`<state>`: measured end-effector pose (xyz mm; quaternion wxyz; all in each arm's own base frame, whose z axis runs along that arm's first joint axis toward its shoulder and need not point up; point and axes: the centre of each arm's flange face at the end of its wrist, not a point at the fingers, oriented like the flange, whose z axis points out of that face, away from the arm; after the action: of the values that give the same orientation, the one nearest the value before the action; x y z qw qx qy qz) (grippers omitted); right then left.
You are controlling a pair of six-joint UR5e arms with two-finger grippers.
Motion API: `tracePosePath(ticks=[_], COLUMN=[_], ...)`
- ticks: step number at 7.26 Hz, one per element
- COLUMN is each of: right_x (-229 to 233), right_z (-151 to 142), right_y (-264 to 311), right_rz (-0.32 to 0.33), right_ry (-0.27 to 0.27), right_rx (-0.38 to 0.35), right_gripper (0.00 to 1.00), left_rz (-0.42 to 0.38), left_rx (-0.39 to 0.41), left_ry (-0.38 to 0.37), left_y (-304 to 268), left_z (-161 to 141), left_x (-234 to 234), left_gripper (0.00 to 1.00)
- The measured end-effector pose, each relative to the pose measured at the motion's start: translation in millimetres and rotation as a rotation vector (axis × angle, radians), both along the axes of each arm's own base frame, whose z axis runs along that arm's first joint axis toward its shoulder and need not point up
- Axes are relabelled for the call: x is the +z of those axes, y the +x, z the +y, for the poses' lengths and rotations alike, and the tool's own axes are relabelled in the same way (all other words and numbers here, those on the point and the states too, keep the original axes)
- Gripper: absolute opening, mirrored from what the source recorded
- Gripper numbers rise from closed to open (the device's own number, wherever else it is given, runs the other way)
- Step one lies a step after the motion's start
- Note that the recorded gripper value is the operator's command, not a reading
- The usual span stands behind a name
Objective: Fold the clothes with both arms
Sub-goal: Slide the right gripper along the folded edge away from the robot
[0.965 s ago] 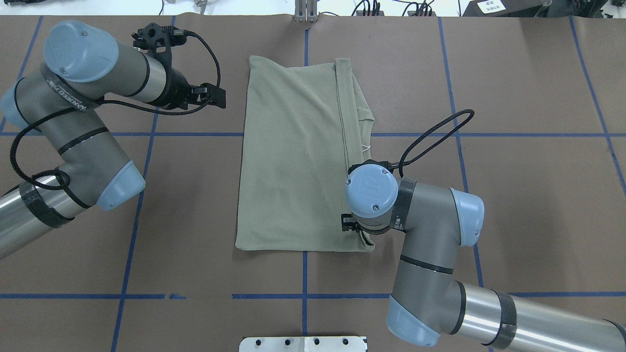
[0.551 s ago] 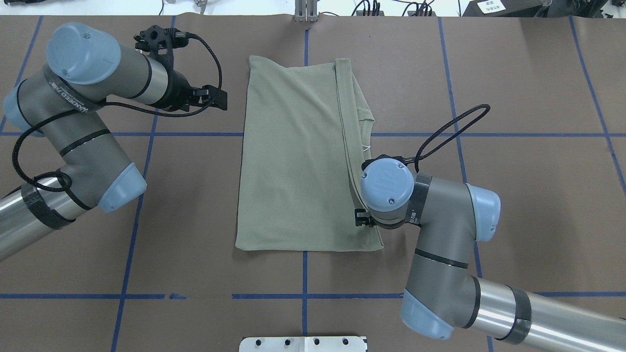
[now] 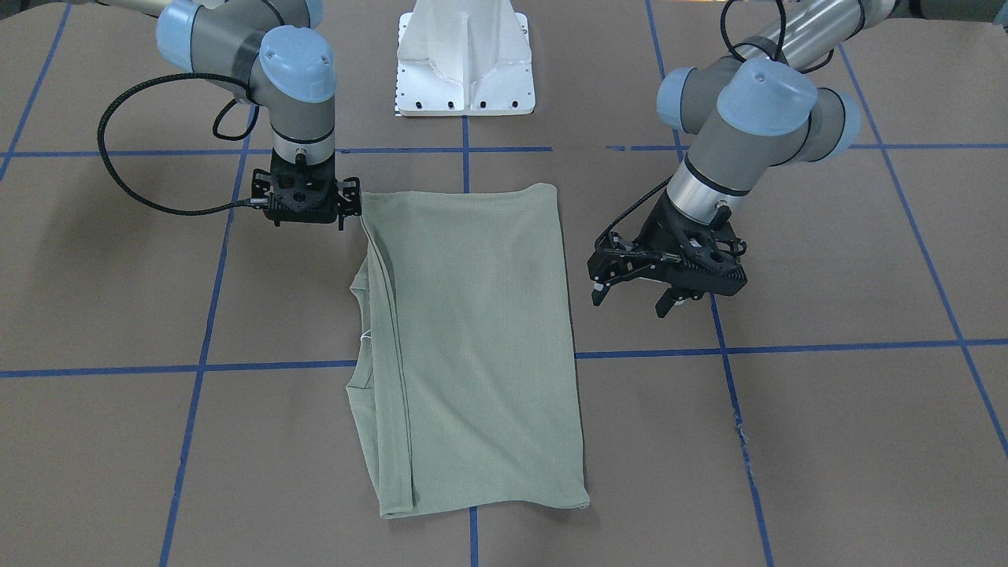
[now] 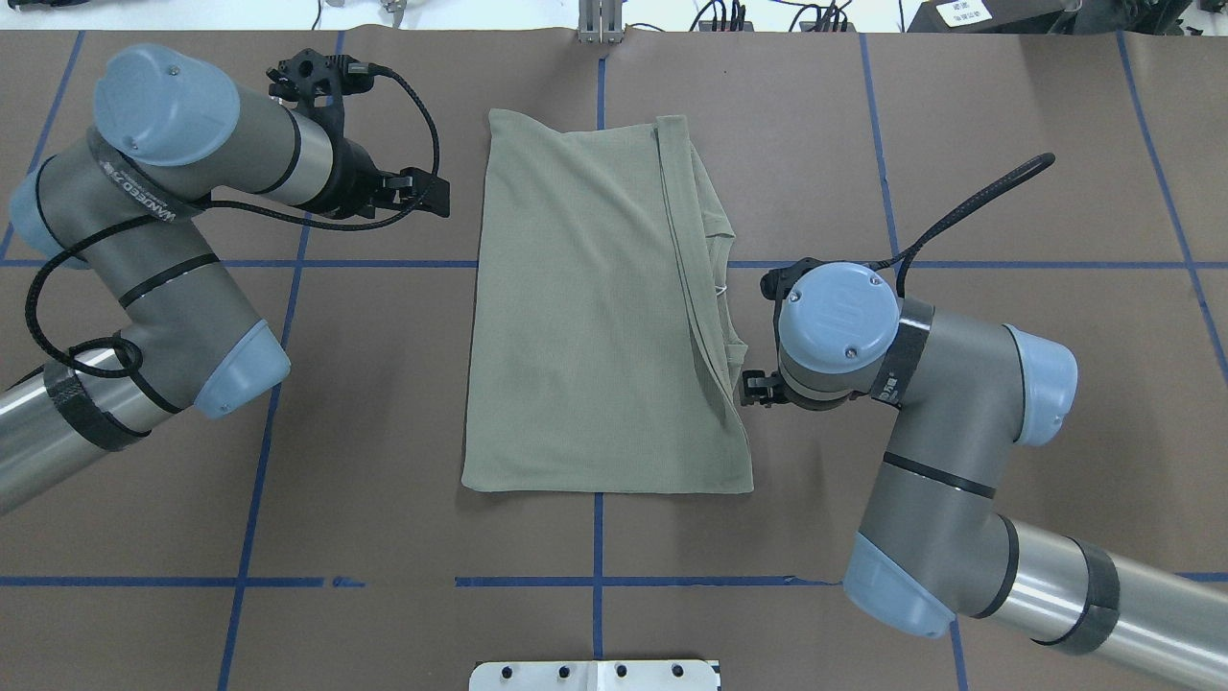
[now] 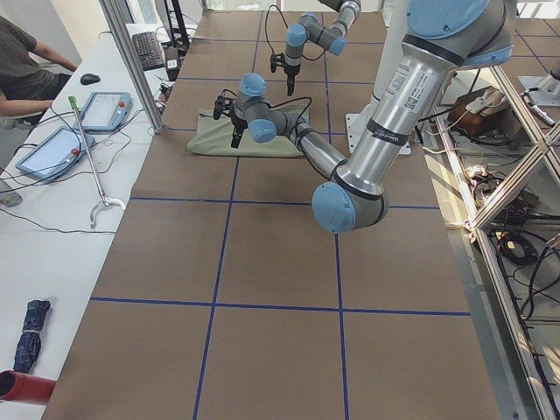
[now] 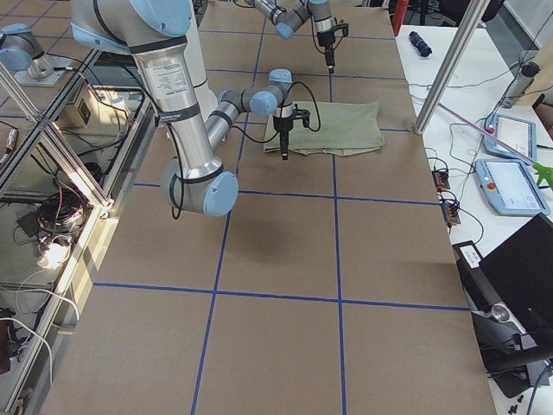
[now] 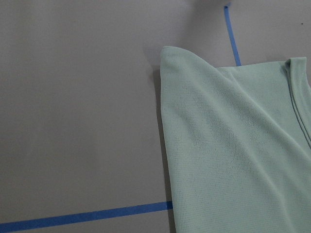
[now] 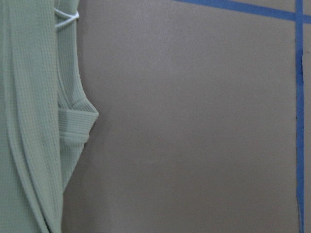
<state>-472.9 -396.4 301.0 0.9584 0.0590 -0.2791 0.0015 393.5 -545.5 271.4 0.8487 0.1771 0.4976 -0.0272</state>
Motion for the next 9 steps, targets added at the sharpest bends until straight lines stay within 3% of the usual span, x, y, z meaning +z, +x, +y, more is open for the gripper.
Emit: tracePosePath(ticks=[2, 4, 9], right_x=[-27, -37, -5], right_z=[-33, -67, -66], right_y=[-20, -64, -83], right_rz=[-0.016, -0.010, 0.001], right_ry=[0.046, 0.051, -0.025], right_rx=[-0.015, -0.024, -0.076], right_gripper=[1.00, 1.00, 1.00], left_rz=[-0.001, 0.006, 0.011], left_rx=[0.002, 0.001, -0.003], left_ry=[0.007, 0.015, 0.014], left_y=[0, -1, -4], left_z=[0, 0, -2], left_x=[0, -1, -1], left_gripper=[1.00, 1.00, 1.00])
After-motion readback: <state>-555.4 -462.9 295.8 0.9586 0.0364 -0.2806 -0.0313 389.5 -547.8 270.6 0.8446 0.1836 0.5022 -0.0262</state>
